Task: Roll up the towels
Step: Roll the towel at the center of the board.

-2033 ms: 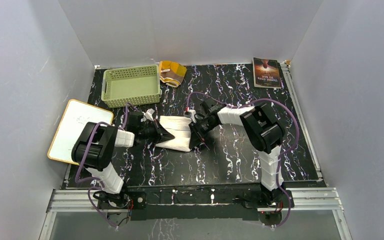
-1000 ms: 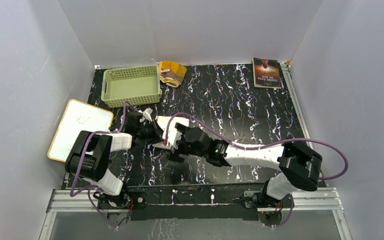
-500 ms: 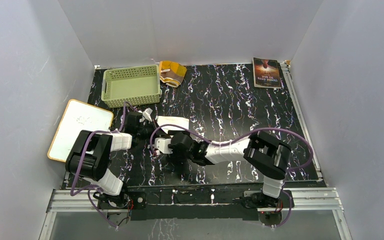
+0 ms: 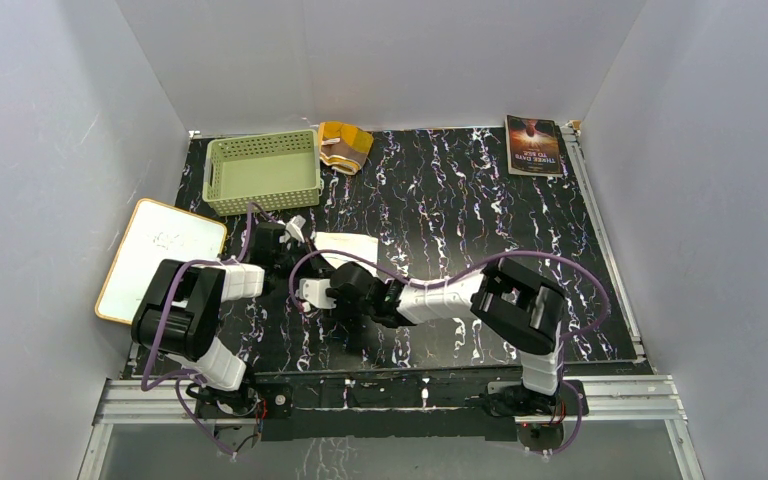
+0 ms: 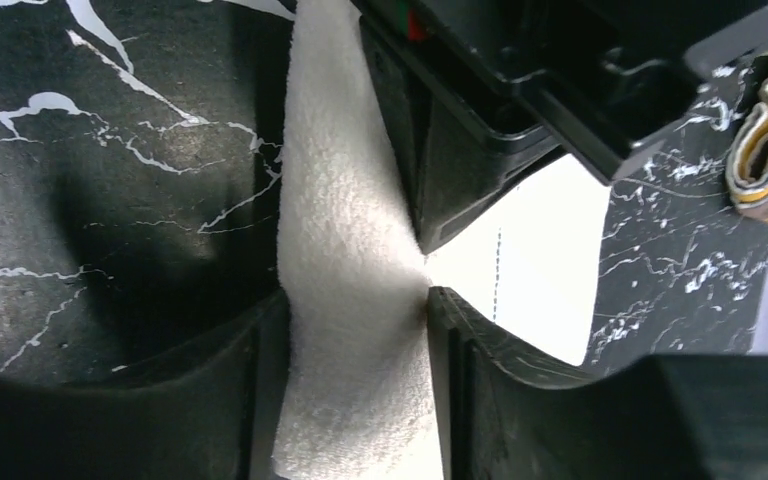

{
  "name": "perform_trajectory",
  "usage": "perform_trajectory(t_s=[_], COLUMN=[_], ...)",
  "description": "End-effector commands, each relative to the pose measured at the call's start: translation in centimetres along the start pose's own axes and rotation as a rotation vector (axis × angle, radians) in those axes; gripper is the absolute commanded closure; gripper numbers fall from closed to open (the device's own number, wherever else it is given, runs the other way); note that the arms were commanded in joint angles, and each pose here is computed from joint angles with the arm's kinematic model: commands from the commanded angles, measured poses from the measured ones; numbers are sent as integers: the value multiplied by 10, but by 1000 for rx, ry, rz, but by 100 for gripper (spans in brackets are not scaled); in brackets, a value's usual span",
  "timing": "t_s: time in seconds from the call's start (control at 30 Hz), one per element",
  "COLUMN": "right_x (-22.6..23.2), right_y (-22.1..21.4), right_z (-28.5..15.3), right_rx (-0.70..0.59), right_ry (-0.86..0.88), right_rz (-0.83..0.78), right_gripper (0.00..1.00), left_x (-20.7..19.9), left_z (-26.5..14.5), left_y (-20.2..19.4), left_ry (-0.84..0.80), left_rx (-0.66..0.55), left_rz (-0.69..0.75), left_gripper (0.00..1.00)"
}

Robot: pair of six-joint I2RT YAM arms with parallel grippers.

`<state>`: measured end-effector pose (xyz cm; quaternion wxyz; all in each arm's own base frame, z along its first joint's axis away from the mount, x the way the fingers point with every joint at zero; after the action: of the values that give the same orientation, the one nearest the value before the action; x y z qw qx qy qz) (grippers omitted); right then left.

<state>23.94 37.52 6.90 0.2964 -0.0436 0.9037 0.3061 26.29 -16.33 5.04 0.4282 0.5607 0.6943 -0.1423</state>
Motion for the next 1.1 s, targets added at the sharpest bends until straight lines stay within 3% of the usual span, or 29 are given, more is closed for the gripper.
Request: perform_trajectory(t_s=[0.0,0.13,0.23,0.3,0.37,0.57,0.73,0.87,1.07], right_x=[6,11,12,15,13,6,-13,-34,-41], right_y=[-3,-11,-9,-1,8,26,34,23,-11], right_z=[8,8,1,-5,-13,-37,-45,-32,12], right_rx=[20,27,9,1,17,41,-51,-96,-15], right_ry=[45,111,203,294,351,531,720,827,881], right_rz=[59,158,287,386,486,772,1056,1231,1406], right_gripper=[58,70,75,75,76,74,75,72,72], left_x=[7,-7,-15,-24,-30,-23,-24,-30,-38], left_z=[-4,-25,-53,-73,-89,-106,-110,-113,-112], left_y=[-2,28,58,74,82,69,53,50,45], left_ry=[58,63,104,123,140,191,162,122,58], left_rx=[22,-77,-165,-219,-246,-202,-193,-199,-173], left_rz=[-11,-2,-6,14,42,76,93,107,110], left_gripper=[100,96,57,45,40,37,37,37,37])
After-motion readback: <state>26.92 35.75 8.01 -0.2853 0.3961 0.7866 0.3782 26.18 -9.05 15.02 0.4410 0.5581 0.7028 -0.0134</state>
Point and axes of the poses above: each gripper's point midway between its finger pads, its own z axis out along the fingers, its own x axis along the line the jaws close on, y = z × x, the point moved 4 cm from there along -z, back along the fingers, and after that the axes turned 2 degrees about z, right-handed, at the moved point
